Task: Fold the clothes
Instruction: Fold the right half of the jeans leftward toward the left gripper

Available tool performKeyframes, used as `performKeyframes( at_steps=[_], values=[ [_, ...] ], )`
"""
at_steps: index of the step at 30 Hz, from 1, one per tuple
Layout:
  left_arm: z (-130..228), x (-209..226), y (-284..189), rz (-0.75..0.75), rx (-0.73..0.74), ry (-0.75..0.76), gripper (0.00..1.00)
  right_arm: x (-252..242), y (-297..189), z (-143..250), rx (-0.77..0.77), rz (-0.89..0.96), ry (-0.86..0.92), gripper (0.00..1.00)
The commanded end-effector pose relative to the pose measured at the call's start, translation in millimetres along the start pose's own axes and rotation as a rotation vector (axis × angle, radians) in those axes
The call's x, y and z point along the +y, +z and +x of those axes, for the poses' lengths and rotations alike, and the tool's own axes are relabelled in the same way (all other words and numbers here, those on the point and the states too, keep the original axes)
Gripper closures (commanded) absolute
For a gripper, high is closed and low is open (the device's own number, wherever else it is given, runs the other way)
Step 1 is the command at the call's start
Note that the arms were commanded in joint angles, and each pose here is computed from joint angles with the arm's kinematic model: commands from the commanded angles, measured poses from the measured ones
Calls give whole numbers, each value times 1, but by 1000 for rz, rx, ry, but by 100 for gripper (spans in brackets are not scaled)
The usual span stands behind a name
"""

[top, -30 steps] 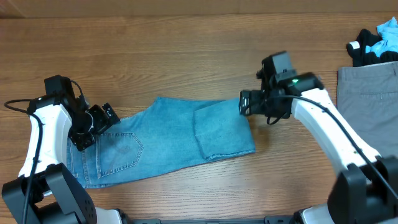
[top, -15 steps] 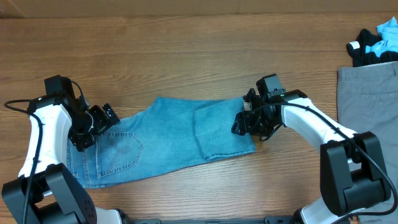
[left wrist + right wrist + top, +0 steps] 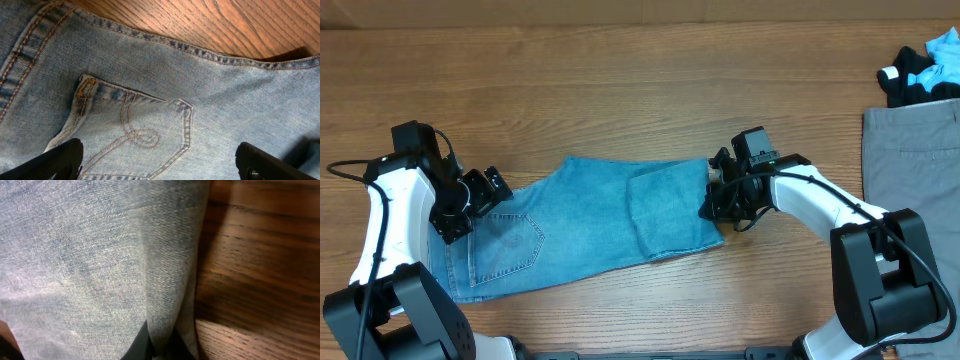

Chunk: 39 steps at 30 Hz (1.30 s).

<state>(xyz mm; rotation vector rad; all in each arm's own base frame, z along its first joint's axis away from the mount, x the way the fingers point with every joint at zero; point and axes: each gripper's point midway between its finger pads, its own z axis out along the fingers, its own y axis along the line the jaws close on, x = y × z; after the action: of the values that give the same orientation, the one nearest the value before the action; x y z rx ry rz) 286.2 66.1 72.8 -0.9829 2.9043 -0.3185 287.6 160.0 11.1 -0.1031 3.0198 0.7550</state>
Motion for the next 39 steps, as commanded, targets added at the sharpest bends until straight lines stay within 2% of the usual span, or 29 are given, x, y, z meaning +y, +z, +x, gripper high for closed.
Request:
performKeyframes(
  at_steps=[1, 7, 12, 20, 28, 39],
  values=[
    [-4, -3, -6, 2, -25, 27, 0, -11, -3, -4, -18, 48, 67, 96],
    [-4, -3, -6, 2, -26, 27, 0, -29, -48, -19, -140, 196, 154, 96],
    [-4, -3, -6, 3, -27, 27, 0, -35, -106, -18, -293, 343, 206, 96],
    [-5, -3, -6, 4, -29, 27, 0, 6, -161, -11, -484, 287, 139, 96],
    [-4, -3, -6, 3, -26, 27, 0, 37, -138, -10, -483, 282, 118, 96],
    [-2, -2, -6, 0, -19, 26, 0, 108, -79, -21, -486, 127, 137, 96]
  ],
)
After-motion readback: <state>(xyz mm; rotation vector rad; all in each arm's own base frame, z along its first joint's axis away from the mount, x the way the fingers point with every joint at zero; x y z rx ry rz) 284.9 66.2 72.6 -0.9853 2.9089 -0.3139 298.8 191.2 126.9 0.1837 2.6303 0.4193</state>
